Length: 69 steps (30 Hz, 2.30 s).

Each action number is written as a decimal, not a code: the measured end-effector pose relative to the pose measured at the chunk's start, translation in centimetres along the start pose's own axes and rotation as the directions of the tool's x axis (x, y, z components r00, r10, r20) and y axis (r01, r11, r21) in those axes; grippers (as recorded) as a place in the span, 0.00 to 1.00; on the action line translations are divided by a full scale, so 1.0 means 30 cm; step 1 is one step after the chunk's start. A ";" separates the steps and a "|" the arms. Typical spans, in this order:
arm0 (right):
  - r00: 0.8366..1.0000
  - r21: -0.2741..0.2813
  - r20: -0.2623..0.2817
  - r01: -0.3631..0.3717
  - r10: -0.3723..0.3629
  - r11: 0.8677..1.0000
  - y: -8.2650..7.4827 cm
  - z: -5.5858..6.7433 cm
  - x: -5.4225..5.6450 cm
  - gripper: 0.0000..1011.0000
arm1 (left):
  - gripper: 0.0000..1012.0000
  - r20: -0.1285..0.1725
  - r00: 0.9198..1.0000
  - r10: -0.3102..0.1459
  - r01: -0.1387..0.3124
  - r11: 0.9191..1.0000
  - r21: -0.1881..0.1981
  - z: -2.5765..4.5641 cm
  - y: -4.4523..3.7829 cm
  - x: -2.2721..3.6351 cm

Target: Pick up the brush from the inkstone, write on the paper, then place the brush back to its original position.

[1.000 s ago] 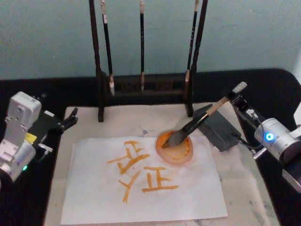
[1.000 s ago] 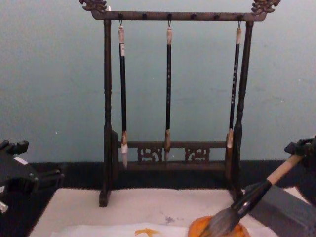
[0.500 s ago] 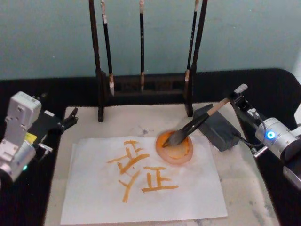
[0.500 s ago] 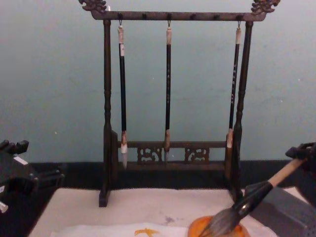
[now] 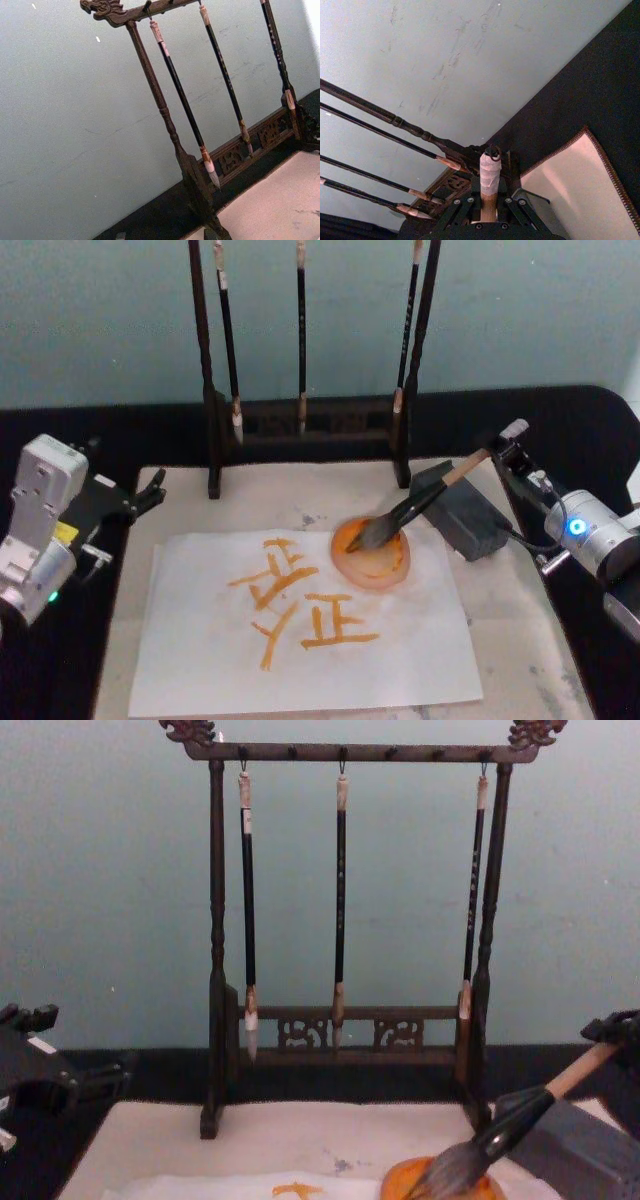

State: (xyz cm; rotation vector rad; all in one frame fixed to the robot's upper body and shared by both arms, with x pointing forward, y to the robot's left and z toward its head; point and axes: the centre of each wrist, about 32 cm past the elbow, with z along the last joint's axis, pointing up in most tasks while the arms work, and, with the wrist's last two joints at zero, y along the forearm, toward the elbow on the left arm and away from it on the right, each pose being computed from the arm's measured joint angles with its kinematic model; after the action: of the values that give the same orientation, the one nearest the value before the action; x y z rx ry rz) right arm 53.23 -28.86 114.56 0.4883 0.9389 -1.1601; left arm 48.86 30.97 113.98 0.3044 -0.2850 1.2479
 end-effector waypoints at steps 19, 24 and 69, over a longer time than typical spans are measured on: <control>1.000 0.002 -0.002 -0.003 0.003 1.000 0.000 0.000 -0.001 0.66 | 1.00 0.000 1.000 0.000 0.000 1.000 0.000 0.000 0.000 0.000; 1.000 0.002 -0.002 -0.004 0.004 1.000 0.000 0.000 -0.001 0.80 | 1.00 0.000 1.000 0.000 0.000 1.000 0.000 0.000 0.000 0.000; 0.999 -0.040 0.025 0.033 -0.032 0.999 -0.144 -0.004 -0.004 0.99 | 1.00 0.000 1.000 0.000 0.000 1.000 0.000 0.000 0.000 0.000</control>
State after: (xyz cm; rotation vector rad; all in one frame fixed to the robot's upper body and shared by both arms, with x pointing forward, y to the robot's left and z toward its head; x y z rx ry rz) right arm 49.17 -30.24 115.16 0.4273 0.9505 -1.1714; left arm 48.86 30.97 113.98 0.3045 -0.2850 1.2480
